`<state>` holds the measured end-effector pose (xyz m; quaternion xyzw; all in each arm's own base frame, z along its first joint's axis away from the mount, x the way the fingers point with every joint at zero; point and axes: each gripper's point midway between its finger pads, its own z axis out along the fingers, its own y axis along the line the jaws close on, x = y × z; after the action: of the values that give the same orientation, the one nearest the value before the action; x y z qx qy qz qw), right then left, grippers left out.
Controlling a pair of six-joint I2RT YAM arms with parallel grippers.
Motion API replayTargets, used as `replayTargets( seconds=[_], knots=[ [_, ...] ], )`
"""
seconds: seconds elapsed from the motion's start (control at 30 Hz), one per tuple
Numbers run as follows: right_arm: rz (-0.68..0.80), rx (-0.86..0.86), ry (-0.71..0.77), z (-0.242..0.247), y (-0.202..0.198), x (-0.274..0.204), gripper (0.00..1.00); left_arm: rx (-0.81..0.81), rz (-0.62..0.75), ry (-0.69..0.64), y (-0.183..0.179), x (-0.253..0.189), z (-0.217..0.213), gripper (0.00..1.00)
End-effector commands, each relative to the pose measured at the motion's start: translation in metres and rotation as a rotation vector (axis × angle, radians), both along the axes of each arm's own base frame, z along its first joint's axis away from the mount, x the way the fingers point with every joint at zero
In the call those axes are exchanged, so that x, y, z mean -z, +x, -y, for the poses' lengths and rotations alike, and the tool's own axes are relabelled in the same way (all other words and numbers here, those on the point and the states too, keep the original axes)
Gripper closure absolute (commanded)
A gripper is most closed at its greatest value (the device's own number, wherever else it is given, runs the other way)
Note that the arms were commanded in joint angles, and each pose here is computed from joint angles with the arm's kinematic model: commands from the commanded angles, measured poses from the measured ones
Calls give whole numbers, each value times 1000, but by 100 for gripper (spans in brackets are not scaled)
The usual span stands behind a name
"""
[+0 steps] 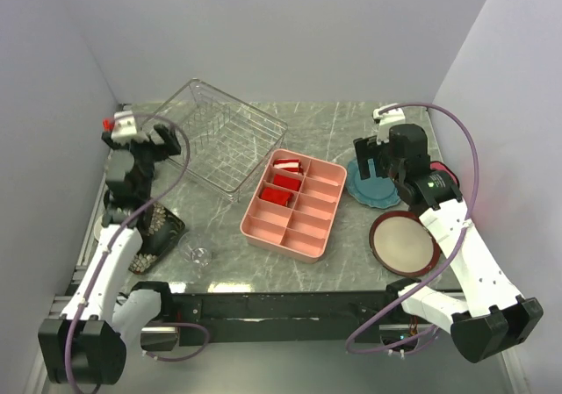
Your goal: Load the mixed dishes into the dish rack
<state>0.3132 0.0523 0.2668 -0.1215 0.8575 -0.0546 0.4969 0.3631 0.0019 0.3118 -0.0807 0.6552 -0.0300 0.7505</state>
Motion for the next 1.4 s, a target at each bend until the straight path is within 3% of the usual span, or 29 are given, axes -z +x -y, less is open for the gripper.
replayTargets(
  seconds=[0.0, 0.07, 0.27, 0.37, 0.47, 0.5, 0.53, 0.57, 0.7, 0.97, 1.37],
  knots=[
    [130, -67, 49, -15, 9, -40, 0, 111, -205, -61, 2, 5, 23, 4],
    [153, -105, 58, -22, 12, -47, 0, 144, -181, -102, 2, -7, 29, 4],
    [136, -523, 6, -78, 13, -47, 0, 220, -211, -44, 7, -12, 40, 4],
    [55, -563, 2, -92, 32, -32, 11, 207, -265, 7, 5, -2, 36, 4],
    [-73, -585, 10, -104, 52, -4, 56, 195, -274, 44, -2, 2, 32, 3],
    [-119, -603, 16, -108, 54, 13, 84, 196, -275, 48, -5, 2, 32, 4],
    [-132, -615, 26, -112, 54, 20, 96, 197, -289, 51, -10, 7, 32, 4],
    [-144, -632, 42, -117, 51, 28, 100, 198, -301, 53, -13, 10, 32, 4],
    [-268, -707, 25, -135, 43, 72, 100, 198, -348, 69, -25, 25, 29, 3],
    [-355, -735, 58, -159, 65, 102, 100, 186, -409, 61, -39, 40, 18, 4],
    [-430, -614, 58, -163, 126, 147, 100, 123, -436, -10, -29, 43, -7, 3]
  ],
)
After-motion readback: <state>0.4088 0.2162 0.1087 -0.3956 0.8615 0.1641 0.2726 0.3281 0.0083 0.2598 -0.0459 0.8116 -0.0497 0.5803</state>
